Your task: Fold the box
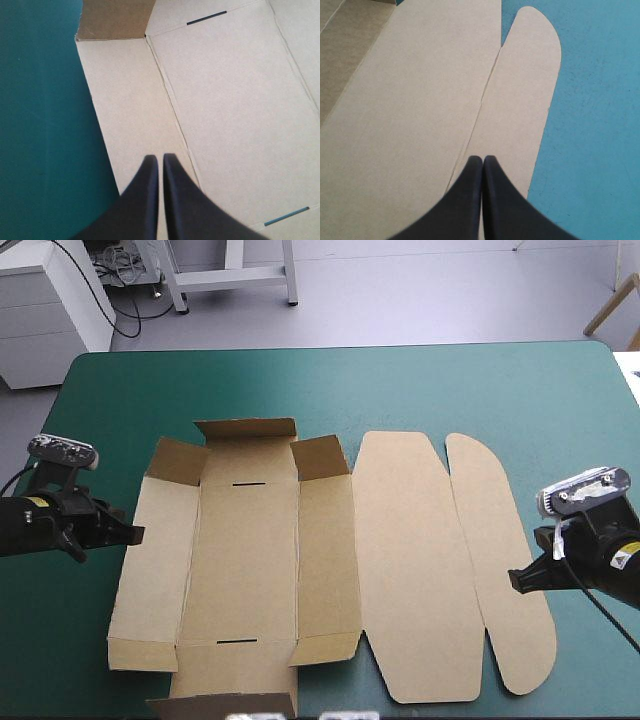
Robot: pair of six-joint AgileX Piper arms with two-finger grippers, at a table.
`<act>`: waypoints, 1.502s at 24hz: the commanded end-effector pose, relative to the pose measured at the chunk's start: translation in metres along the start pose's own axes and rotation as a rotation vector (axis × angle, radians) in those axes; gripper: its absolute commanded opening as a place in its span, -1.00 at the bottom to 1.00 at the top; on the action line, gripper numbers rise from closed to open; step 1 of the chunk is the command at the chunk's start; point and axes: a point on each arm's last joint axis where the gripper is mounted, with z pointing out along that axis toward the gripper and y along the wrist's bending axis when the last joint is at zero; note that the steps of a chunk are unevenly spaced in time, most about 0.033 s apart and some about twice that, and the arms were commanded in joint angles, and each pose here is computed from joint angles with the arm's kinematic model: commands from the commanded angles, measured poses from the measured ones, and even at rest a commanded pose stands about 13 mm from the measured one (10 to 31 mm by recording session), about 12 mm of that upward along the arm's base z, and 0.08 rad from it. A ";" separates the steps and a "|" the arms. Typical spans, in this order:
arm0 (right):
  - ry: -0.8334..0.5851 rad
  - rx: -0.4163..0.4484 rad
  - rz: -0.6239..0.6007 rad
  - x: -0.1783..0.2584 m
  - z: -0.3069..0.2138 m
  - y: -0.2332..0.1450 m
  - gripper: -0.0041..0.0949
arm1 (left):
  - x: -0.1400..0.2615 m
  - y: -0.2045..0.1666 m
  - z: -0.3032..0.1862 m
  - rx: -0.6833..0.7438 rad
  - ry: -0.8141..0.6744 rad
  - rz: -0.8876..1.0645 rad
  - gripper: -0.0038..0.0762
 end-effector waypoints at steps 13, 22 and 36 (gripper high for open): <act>-0.034 0.108 0.014 0.001 -0.009 -0.007 -0.96 | 0.012 0.049 -0.024 0.005 -0.140 -0.226 -0.87; -0.059 0.115 0.010 -0.001 -0.009 -0.008 -0.96 | 0.018 0.067 -0.018 -0.131 -0.065 -0.319 -0.51; -0.067 0.114 0.009 -0.002 -0.009 -0.008 -0.96 | 0.021 0.091 0.025 0.021 0.113 -0.427 0.53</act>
